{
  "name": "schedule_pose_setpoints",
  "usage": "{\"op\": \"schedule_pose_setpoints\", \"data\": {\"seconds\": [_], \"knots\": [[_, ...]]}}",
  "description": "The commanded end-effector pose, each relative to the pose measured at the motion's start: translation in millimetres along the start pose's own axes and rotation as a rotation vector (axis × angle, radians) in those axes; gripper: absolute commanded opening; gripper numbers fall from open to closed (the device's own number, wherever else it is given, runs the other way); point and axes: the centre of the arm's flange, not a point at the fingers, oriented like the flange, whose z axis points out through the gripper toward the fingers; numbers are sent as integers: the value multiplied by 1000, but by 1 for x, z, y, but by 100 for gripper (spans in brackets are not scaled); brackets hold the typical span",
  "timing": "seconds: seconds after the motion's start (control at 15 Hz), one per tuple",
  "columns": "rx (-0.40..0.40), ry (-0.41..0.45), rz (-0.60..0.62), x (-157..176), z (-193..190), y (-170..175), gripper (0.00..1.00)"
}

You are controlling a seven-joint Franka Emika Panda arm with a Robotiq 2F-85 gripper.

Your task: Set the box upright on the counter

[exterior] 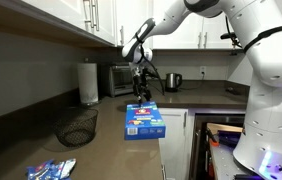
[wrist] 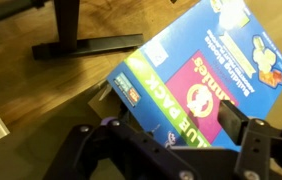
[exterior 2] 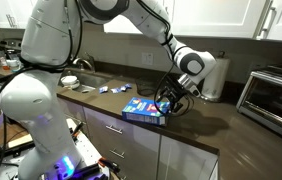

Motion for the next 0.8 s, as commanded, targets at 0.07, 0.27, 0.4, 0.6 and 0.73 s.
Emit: {"op": "schedule_pose_setpoints", "data": {"seconds": [0.07, 0.27, 0.4, 0.6, 0.73], "knots": [[50, -45, 20, 0, 1, -3, 53], [57, -57, 20, -2, 3, -4, 33], [54, -52, 22, -6, 1, -5, 20], [45, -35, 25, -12, -5, -8, 4], [26, -14, 27, -19, -11, -11, 2]]}}
